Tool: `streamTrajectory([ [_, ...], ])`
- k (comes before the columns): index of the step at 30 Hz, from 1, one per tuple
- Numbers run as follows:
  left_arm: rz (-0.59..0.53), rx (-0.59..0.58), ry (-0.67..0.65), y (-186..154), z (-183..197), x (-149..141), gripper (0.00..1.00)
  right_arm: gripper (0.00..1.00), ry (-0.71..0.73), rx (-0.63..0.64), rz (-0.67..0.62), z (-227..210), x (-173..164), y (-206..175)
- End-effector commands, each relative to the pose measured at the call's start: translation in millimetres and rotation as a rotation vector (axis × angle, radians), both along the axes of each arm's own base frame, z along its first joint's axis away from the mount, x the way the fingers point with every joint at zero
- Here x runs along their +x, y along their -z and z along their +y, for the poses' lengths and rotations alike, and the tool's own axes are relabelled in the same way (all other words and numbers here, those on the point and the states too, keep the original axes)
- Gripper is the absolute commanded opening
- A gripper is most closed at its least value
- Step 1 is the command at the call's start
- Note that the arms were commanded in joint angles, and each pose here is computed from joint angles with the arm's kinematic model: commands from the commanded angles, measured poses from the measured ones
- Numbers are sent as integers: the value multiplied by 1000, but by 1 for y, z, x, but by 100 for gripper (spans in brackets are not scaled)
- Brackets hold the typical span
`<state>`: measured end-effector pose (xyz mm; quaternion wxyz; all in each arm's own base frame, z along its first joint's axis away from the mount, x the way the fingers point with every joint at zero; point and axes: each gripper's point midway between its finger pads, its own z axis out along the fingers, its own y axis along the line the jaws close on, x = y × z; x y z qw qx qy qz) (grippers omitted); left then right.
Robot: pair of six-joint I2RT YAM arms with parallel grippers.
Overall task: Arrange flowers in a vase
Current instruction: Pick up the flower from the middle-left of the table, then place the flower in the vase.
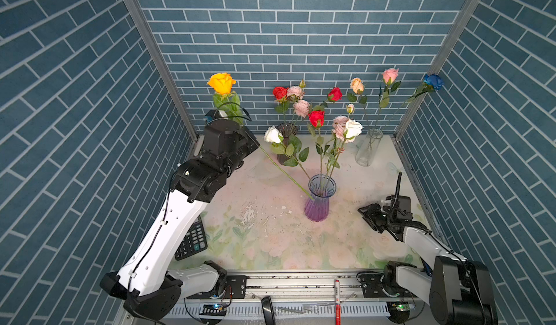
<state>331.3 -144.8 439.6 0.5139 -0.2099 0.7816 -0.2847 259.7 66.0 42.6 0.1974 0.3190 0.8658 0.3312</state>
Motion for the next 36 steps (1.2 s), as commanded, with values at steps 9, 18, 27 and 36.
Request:
streamTrajectory([
  [9, -474, 30, 151, -88, -60, -34, 0, 44, 24, 16, 13, -1, -3, 1],
  [18, -825, 135, 433, -113, -132, -79, 0, 44, 23, 15, 8, -1, -3, 1],
  [27, -865, 212, 501, -100, -153, -84, 0, 44, 23, 18, 7, -1, -3, 0],
  [36, -864, 267, 544, -85, -163, -83, 0, 44, 22, 20, 5, 0, -2, 0],
])
